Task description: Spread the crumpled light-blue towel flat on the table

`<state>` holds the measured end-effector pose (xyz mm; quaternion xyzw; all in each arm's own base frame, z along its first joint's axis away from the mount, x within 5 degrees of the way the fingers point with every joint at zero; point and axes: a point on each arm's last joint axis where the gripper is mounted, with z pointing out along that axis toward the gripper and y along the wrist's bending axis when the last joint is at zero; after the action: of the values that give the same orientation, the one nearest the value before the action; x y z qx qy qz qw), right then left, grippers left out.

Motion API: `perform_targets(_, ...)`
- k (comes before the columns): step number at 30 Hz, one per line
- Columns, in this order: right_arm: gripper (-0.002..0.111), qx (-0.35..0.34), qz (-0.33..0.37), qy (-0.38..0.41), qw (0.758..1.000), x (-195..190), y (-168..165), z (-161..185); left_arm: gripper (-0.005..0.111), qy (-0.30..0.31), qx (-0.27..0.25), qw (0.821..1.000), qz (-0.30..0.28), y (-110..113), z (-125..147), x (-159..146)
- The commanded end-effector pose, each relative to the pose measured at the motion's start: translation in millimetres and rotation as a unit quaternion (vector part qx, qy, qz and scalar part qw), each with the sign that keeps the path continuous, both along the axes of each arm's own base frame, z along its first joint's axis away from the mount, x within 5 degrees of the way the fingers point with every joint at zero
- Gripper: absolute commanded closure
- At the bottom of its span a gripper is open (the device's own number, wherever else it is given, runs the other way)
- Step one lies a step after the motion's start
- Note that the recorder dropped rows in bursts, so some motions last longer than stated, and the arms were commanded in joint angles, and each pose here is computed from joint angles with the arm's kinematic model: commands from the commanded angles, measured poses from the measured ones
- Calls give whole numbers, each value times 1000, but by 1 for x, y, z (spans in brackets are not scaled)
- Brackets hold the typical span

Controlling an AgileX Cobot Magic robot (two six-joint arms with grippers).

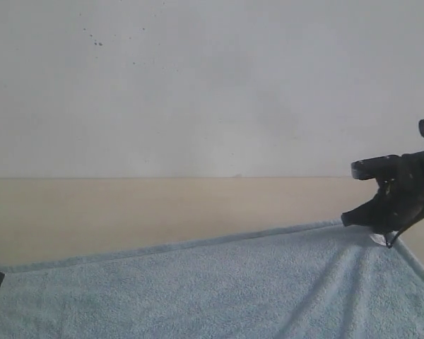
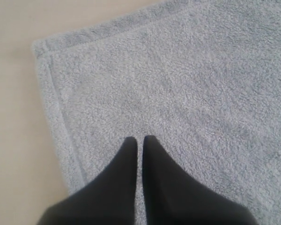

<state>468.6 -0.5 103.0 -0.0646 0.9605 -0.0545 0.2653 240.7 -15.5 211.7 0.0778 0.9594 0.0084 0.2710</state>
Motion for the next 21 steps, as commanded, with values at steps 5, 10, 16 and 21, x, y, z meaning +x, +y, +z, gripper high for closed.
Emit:
perform_targets(5,108,-12,-57,59,997,-12,-52,-8,103,-8,-18,1000,-10,-5,-3,10)
perform_targets(10,108,-8,-53,15,998,-10,-45,27,103,-9,-18,1000,-10,-5,-2,11)
perform_targets(16,108,0,-53,-38,998,-15,-38,82,103,-10,-19,1000,-10,-5,-1,11)
perform_targets(21,108,-4,-61,-33,998,-33,-38,119,103,-11,-23,1000,-13,-6,-1,11)
